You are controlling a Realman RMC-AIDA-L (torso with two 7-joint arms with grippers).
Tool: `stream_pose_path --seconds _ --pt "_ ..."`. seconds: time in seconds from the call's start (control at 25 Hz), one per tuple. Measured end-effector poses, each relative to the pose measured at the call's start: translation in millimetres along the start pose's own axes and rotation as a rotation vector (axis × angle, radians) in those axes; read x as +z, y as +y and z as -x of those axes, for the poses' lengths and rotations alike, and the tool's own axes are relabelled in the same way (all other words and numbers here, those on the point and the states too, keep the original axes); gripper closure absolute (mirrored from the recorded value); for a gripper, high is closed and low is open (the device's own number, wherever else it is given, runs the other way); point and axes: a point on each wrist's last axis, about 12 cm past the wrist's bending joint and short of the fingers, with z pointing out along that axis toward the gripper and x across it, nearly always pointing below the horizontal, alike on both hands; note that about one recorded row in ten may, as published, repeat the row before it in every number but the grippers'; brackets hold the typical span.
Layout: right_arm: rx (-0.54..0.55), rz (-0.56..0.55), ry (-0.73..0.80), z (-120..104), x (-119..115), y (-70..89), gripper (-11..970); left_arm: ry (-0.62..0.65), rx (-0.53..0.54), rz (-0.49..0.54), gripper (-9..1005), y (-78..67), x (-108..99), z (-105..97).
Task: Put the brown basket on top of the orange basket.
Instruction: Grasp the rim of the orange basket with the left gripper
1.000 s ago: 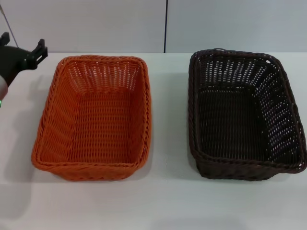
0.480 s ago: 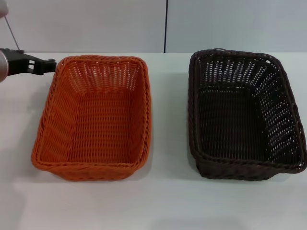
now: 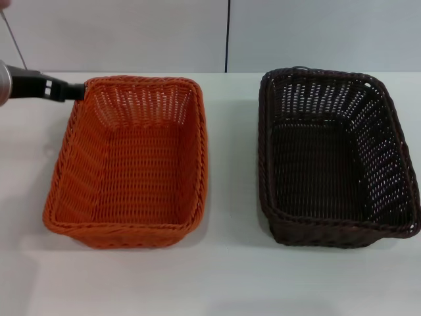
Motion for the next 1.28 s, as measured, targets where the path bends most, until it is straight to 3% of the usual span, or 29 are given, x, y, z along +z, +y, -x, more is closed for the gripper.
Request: stream_pose_path --seconds 0.44,0.72,0.84,1.28 --pt "-0.007 0.004 -0.008 1 0 -1.9 171 0.14 0.027 -0.033 138 -8.5 8 -11" --pt "-0.011 0.015 -0.008 2 0 -2.7 171 0.203 0.027 -0.047 152 -11.3 22 -20" --pt "-0.012 0.022 -0.005 2 -1 -2.8 172 0.264 0.02 -0.052 158 -12.5 40 -31" --pt "-0.014 0.037 0.004 2 -3 -2.7 172 0.32 0.034 -0.051 181 -16.5 55 -37"
